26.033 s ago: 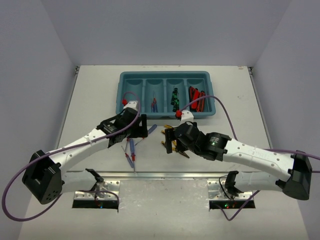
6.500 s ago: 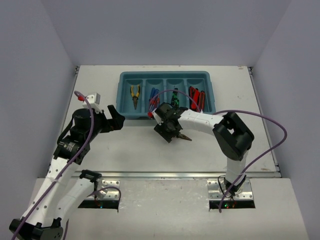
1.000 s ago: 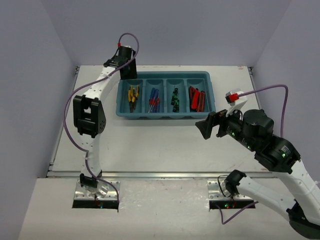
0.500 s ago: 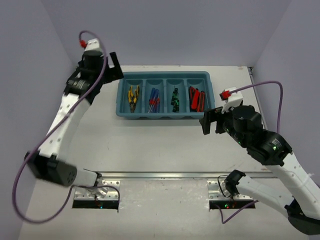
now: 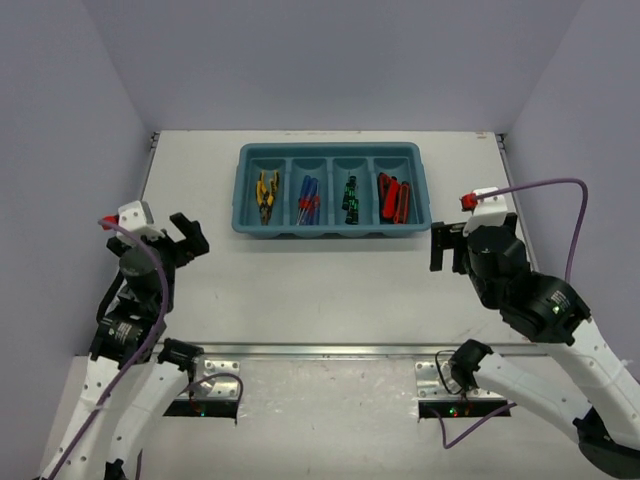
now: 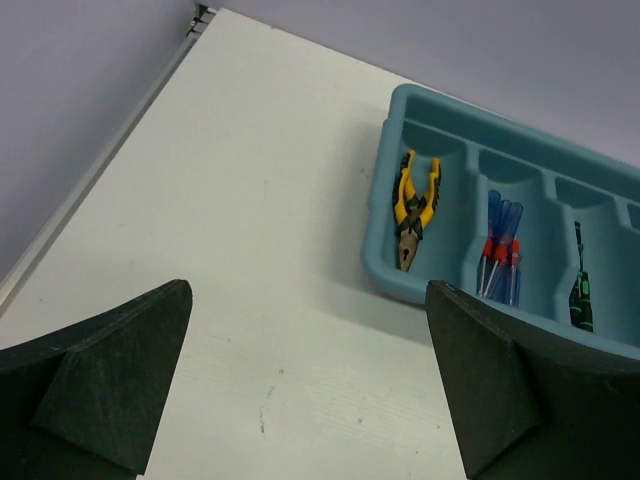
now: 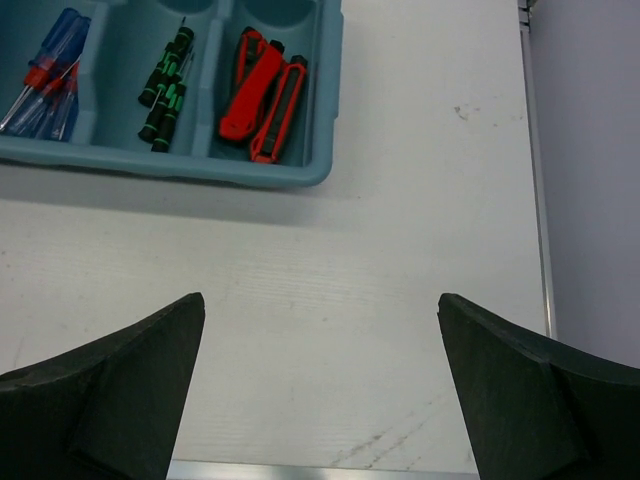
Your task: Sort the tools into containers
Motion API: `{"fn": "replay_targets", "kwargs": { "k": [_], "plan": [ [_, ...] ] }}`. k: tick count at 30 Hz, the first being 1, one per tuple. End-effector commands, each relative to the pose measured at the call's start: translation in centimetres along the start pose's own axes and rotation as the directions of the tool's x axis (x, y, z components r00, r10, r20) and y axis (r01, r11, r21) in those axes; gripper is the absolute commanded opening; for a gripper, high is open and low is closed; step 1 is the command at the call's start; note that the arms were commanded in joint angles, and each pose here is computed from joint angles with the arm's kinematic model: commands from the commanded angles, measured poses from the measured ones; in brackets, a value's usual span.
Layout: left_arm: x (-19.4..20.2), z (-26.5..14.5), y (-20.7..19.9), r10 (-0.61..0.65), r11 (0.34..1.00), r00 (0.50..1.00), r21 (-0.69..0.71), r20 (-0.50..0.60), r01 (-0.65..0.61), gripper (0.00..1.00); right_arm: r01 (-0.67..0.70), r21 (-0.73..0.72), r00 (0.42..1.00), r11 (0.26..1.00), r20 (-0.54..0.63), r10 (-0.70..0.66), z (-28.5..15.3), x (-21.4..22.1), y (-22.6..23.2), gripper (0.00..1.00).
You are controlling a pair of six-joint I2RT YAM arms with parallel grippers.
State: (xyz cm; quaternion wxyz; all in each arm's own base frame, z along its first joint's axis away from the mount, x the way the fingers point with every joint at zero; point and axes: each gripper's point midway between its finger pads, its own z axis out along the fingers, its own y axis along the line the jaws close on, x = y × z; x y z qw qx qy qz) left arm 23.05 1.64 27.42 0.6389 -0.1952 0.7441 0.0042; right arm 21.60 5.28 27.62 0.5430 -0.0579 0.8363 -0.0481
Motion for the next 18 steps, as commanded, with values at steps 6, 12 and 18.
{"fn": "replay_targets", "kwargs": {
  "k": [6, 12, 18],
  "plan": [
    [-0.9, -1.6, -0.9, -0.086, 0.989, 0.987, 0.13, 0.134, 0.068, 1.0, -0.008, 0.059, 0.999, 0.998, 0.037, 0.006, 0.9, 3.1, -1.1, 0.99],
    [0.4, -0.9, -2.1, -0.066, 0.984, 0.995, 0.172, 0.075, 0.052, 1.0, 0.008, 0.117, 1.0, 0.993, -0.003, -0.008, 2.4, 4.9, -1.1, 0.99],
    [1.2, -0.5, -3.4, -0.048, 0.972, 0.997, 0.232, 0.054, 0.035, 1.0, 0.008, 0.13, 1.0, 0.992, -0.025, -0.005, 2.9, 5.7, -0.8, 0.99]
  ]
}}
